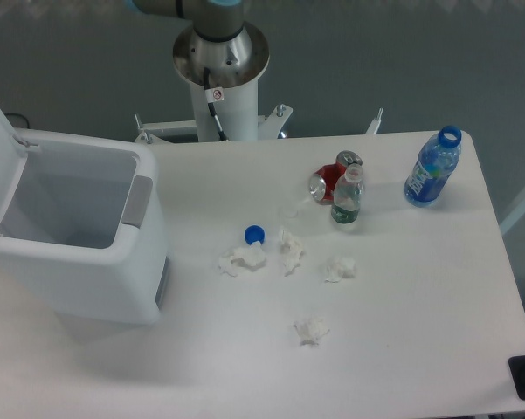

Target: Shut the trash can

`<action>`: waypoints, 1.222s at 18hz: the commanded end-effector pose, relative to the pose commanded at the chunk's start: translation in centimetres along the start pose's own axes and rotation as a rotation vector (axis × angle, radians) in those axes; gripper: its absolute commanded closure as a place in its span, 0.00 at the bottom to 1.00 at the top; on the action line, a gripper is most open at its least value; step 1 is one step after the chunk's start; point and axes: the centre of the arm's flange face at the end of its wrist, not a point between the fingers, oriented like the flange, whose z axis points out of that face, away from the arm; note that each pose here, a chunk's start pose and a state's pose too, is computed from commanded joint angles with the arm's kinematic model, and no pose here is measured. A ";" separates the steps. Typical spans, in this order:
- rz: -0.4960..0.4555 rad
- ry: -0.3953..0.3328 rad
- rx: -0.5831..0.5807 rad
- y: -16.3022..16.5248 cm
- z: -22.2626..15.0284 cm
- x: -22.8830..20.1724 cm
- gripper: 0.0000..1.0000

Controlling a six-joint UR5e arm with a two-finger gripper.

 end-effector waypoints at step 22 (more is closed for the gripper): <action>-0.016 -0.101 -0.040 1.3 0.2 -1.4 0.00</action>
